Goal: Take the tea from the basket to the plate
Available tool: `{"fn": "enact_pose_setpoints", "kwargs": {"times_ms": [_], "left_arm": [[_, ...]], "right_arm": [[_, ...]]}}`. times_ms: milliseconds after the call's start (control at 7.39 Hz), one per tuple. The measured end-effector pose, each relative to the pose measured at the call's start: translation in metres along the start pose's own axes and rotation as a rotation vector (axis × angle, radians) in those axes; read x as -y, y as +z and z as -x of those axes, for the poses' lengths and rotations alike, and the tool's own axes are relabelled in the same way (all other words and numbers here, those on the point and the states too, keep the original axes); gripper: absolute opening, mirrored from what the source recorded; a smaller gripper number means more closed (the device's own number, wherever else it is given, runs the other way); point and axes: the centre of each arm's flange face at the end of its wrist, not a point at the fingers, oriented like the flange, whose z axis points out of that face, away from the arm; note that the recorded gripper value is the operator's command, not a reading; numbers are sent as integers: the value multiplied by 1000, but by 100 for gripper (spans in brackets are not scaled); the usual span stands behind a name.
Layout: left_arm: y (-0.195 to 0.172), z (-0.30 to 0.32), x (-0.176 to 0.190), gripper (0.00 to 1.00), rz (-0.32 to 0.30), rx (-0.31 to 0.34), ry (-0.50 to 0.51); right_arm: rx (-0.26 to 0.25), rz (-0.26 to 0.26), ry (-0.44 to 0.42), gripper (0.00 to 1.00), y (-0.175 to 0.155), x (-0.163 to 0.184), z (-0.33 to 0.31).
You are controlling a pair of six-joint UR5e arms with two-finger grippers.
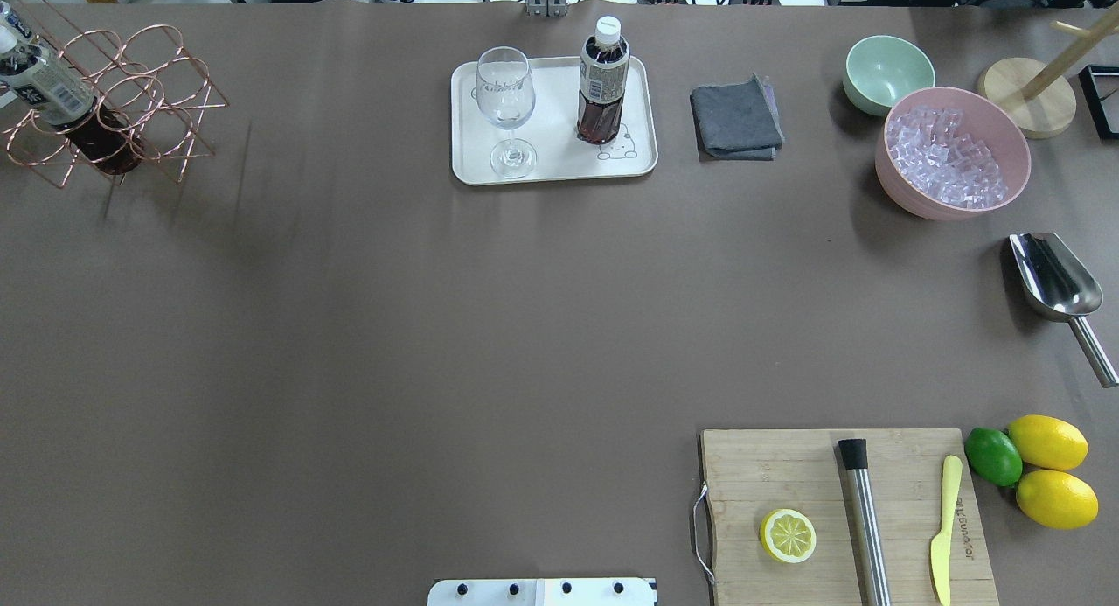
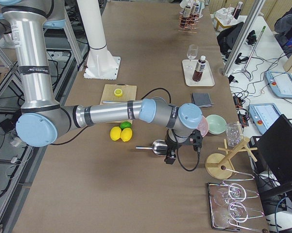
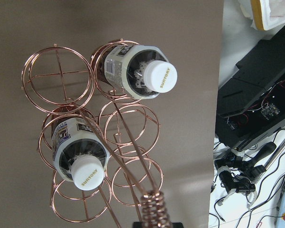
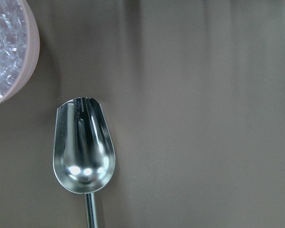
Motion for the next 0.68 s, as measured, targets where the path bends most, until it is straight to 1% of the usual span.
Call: {"fn": "enact_pose_setpoints", "kwargs": {"times_ms": [676], "left_arm": [[8,1,13,0,-1,6,-1]], "right_arm": [[4,-3,-2,99,0,0,1]]}}
